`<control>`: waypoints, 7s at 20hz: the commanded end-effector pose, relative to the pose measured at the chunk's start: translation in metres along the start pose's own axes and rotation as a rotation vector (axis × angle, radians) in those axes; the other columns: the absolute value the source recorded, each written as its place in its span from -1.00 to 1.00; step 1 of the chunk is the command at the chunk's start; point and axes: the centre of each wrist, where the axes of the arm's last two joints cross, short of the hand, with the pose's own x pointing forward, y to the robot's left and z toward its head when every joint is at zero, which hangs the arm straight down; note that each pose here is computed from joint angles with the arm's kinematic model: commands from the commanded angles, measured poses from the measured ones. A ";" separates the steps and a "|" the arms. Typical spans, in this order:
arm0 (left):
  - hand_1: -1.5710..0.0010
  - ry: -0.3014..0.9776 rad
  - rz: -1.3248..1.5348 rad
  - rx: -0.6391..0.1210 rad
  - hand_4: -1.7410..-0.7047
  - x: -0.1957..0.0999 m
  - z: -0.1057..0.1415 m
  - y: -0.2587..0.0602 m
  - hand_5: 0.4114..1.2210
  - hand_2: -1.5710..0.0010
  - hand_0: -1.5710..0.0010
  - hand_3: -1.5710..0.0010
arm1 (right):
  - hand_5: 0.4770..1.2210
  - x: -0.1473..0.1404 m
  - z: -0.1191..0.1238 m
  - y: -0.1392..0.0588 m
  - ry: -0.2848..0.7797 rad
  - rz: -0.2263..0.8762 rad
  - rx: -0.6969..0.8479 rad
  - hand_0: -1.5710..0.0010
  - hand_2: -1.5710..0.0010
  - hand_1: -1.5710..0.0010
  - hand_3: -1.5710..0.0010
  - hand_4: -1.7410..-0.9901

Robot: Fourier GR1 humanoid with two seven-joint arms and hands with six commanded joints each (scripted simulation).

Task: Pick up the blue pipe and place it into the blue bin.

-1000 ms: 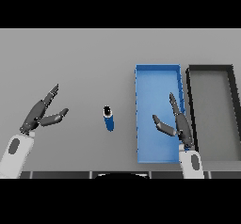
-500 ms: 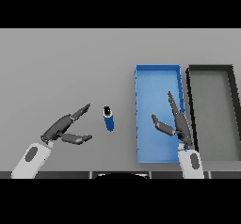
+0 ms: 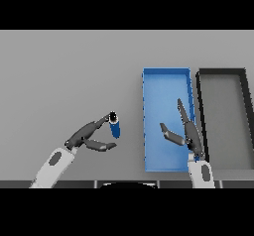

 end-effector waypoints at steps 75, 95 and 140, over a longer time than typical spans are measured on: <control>-0.69 -0.308 0.007 -0.109 -0.99 0.070 -0.069 -0.045 1.00 -0.68 -0.77 -0.64 | -0.91 0.171 -0.095 0.058 -0.301 0.029 0.966 0.77 0.70 0.71 0.79 0.19; 0.12 -0.228 -0.113 -0.154 -0.16 0.067 -0.066 -0.036 1.00 0.20 0.06 0.13 | 0.93 0.171 -0.097 0.073 -0.425 -0.099 1.045 -0.98 -0.98 -0.98 -0.97 -0.33; 1.00 -0.113 -0.117 -0.128 0.64 0.057 -0.058 -0.030 -0.83 1.00 1.00 1.00 | 0.73 0.199 -0.187 -0.082 0.023 -0.350 0.313 -1.00 -1.00 -1.00 -1.00 -1.00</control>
